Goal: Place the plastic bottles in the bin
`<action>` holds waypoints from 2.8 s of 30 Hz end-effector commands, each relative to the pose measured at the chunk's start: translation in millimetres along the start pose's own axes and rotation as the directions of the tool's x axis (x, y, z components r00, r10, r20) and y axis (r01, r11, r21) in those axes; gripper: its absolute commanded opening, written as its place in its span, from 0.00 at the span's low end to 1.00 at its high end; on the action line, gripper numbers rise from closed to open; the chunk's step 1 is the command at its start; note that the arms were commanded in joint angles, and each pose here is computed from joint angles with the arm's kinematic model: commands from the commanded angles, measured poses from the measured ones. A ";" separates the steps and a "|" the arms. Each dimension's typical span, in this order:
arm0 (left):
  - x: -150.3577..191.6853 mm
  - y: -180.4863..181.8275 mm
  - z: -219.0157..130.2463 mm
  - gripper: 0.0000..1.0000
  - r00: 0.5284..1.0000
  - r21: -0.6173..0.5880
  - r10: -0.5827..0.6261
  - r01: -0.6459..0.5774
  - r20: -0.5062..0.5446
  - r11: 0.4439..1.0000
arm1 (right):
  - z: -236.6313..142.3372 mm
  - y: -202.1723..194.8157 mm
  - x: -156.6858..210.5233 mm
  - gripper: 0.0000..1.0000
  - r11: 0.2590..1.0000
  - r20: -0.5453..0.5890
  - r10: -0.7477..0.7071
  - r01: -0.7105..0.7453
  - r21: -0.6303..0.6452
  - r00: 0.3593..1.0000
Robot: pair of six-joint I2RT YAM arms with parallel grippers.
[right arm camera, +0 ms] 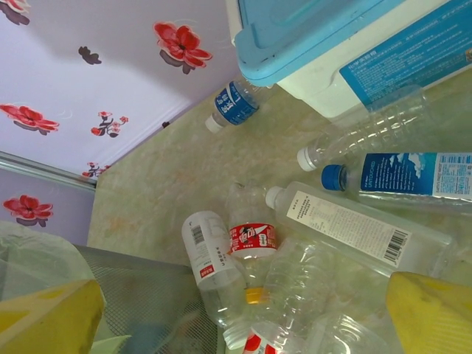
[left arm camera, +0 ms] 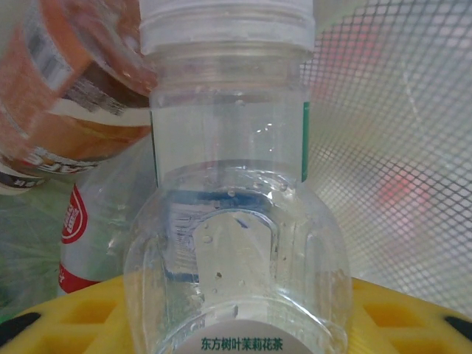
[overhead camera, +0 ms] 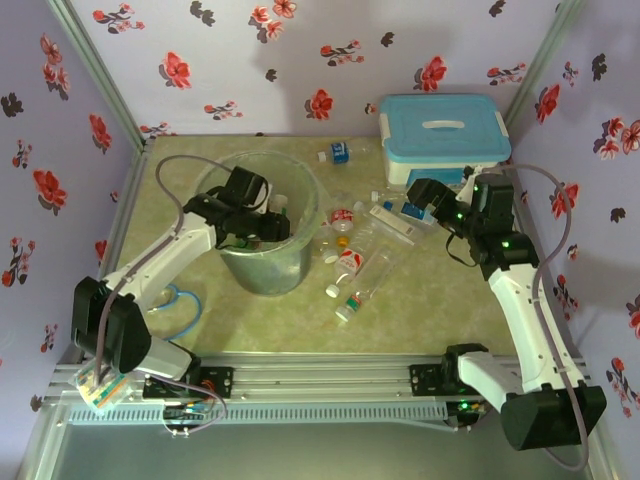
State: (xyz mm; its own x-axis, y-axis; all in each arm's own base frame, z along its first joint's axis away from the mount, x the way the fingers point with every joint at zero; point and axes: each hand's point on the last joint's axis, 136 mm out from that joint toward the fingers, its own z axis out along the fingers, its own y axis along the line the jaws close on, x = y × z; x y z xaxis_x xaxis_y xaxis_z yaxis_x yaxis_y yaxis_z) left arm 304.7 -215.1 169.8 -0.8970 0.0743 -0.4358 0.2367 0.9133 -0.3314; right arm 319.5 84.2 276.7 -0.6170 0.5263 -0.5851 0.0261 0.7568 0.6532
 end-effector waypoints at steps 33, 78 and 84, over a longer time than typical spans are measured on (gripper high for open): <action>-38.9 -33.6 -74.9 0.86 0.979 0.023 0.084 -0.090 0.185 0.996 | 37.3 -90.6 0.4 0.99 0.696 -0.440 -0.535 0.672 0.255 0.721; -47.6 -52.4 -97.1 0.87 0.964 0.074 0.079 -0.101 0.254 0.992 | 129.7 -114.7 52.8 0.72 0.602 -0.615 -0.700 0.764 -0.232 0.364; -45.5 -51.3 -99.2 0.88 0.962 0.069 0.088 -0.109 0.259 0.992 | 146.0 -125.3 76.6 0.68 0.626 -0.651 -0.677 0.734 -0.264 0.343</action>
State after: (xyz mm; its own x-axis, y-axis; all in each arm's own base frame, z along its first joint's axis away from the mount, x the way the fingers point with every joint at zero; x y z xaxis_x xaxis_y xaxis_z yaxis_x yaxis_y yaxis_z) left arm 292.8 -224.2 276.2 -0.7719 0.0578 -0.6331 0.3477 0.8722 -0.3442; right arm 393.0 80.4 88.5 -0.7346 -0.5752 -0.3598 -0.6339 0.7710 0.0617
